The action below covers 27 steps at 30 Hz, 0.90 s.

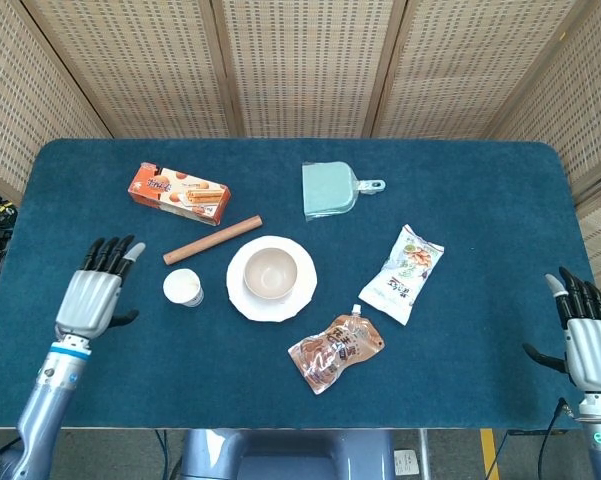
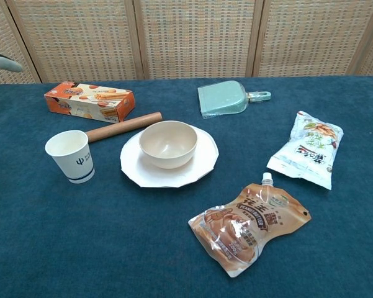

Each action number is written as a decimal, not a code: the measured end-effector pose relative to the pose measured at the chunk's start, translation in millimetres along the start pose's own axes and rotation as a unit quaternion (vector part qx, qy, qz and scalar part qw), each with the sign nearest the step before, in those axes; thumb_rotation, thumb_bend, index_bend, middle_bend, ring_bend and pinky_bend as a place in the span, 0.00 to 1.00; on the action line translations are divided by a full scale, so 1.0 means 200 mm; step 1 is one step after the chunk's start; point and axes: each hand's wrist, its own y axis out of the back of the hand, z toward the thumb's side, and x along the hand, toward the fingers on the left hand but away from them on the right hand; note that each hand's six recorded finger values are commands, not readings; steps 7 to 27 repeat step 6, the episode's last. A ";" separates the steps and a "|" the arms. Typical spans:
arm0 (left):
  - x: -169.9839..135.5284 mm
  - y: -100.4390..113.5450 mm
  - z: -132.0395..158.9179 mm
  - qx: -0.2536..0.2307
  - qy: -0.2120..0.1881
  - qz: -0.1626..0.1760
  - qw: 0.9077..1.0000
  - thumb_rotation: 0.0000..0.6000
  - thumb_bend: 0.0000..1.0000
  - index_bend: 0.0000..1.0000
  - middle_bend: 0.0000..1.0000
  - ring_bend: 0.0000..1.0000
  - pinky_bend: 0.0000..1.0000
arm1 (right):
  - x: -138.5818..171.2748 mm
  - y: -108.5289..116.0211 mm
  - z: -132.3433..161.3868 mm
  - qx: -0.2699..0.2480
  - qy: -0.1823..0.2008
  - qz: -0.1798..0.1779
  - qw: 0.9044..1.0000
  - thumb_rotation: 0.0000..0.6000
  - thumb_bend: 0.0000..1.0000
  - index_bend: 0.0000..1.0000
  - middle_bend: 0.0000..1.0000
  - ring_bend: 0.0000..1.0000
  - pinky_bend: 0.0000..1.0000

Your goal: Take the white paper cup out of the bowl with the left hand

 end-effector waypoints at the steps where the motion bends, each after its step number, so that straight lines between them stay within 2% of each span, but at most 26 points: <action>1: -0.04 0.00 -0.03 0.002 0.007 0.009 1.000 1.00 0.03 0.00 0.00 0.00 0.00 | 0.00 0.00 0.00 0.001 0.000 0.000 1.000 1.00 0.13 0.00 0.00 0.00 0.00; 6: -0.26 -0.06 -0.18 0.005 0.050 0.022 0.999 1.00 0.03 0.00 0.00 0.00 0.00 | 0.01 -0.01 0.01 0.006 0.002 0.005 1.000 1.00 0.13 0.00 0.00 0.00 0.00; 27: -0.26 -0.06 -0.18 0.005 0.050 0.022 0.999 1.00 0.03 0.00 0.00 0.00 0.00 | 0.01 -0.01 0.01 0.006 0.002 0.005 1.000 1.00 0.13 0.00 0.00 0.00 0.00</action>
